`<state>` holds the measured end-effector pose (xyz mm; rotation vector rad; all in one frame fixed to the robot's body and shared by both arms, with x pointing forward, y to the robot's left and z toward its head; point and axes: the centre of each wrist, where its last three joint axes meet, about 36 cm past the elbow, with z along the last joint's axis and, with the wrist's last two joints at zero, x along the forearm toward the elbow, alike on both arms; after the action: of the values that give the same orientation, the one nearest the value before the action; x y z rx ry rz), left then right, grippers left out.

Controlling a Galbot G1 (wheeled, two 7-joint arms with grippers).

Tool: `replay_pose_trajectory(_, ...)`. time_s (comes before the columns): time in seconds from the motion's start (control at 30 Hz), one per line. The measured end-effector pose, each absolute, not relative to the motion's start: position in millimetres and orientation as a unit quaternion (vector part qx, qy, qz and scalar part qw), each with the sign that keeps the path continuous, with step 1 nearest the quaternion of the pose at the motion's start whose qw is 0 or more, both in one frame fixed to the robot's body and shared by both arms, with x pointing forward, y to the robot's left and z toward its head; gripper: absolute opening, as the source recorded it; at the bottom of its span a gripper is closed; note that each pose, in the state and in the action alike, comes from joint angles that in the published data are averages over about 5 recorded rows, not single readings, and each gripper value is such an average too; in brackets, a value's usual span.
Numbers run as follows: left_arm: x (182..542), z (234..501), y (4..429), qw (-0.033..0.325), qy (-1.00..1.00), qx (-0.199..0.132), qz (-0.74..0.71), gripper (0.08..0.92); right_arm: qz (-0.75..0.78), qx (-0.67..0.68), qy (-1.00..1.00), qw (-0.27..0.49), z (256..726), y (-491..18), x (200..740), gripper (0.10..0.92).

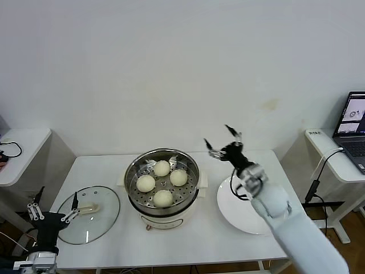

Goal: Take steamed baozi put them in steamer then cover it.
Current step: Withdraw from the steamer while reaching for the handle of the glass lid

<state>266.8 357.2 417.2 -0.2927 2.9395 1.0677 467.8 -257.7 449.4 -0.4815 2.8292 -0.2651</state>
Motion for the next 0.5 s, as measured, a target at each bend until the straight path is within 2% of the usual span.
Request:
replay_pose_trajectory(0.3, 274, 386, 392, 0.002, 0.848, -0.073, 0.526, 0.823, -0.048, -0.053, 0.992, 0.103, 398, -306, 392, 0.823)
replay_pose_trajectory(0.5, 270, 359, 409, -0.004, 0.757, -0.025, 0.652, 0.823, -0.049, 0.008, 0.997, 0.066, 374, -336, 343, 0.823)
